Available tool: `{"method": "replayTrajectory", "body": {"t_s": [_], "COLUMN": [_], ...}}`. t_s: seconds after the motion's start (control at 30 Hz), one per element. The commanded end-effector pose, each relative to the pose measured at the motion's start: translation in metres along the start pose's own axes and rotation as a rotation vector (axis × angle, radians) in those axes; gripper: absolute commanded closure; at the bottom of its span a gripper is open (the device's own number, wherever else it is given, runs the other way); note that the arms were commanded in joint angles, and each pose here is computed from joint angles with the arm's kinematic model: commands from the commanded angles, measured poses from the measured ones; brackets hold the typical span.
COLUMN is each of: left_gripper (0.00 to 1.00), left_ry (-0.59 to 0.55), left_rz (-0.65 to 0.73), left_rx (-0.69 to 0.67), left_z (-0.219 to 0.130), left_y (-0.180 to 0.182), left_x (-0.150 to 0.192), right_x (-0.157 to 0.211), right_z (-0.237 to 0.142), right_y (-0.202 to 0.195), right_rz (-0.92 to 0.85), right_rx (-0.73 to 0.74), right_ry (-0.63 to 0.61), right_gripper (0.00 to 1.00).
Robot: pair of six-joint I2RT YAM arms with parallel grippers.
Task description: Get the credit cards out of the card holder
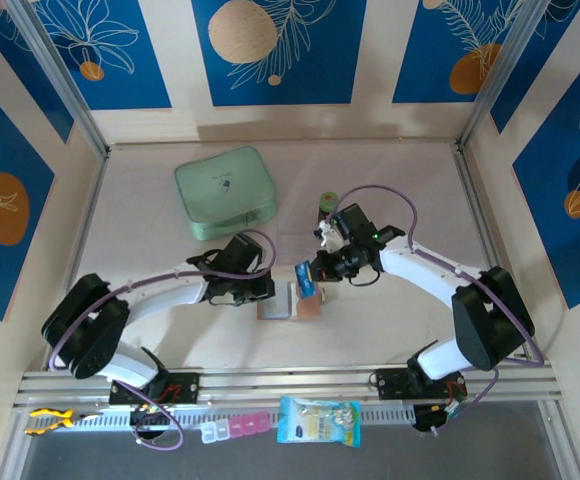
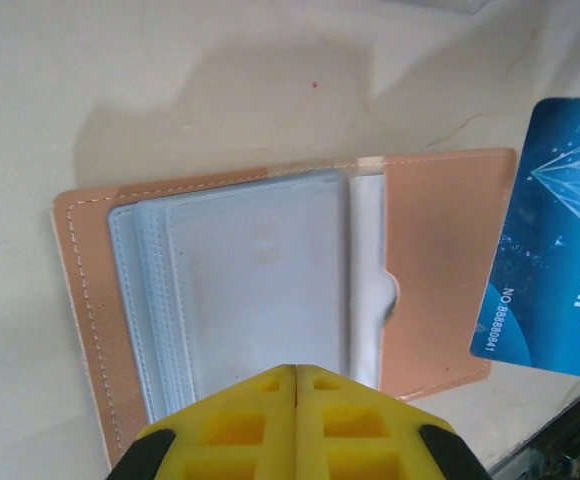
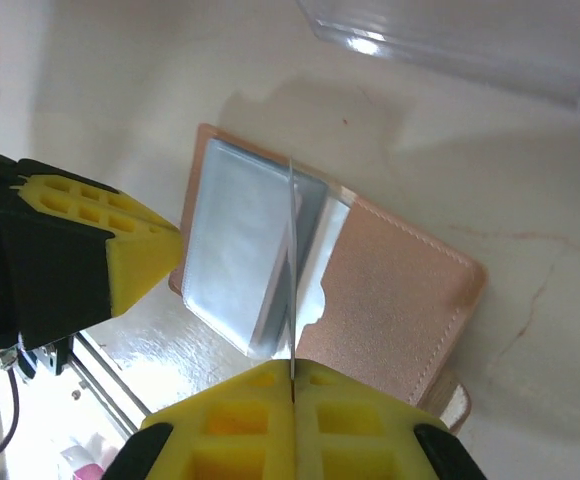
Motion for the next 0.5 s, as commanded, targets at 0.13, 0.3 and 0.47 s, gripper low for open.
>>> {"method": "replayTrajectory", "body": {"t_s": [0.13, 0.3, 0.47], "left_gripper": [1.00, 1.00, 1.00], "left_ry": [-0.100, -0.121, -0.141], "left_rz": [-0.005, -0.015, -0.024], "left_rx": [-0.009, -0.004, -0.012], "left_z": [-0.020, -0.028, -0.034], "left_y": [0.010, 0.014, 0.021], "left_x": [-0.004, -0.003, -0.002], "right_x": [-0.017, -0.035, -0.047], "right_z": [-0.021, -0.033, -0.034], "right_y": [0.010, 0.016, 0.007], "right_rz": [-0.449, -0.743, -0.975], "right_rx": [0.046, 0.062, 0.114], "right_ry": [0.027, 0.009, 0.104], "right_gripper": [1.00, 1.00, 1.00]}}
Point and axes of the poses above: each hand's point on the last joint's axis, 136 mm out from that joint toward the fingers, its own z axis out along the fingers, its own y axis along the line the jaws close on, x = y × z, the point moved 1 cm from there along -z, back along the fingers, and after that the axes turned 3 degrees about -z, right-handed, at the moved point
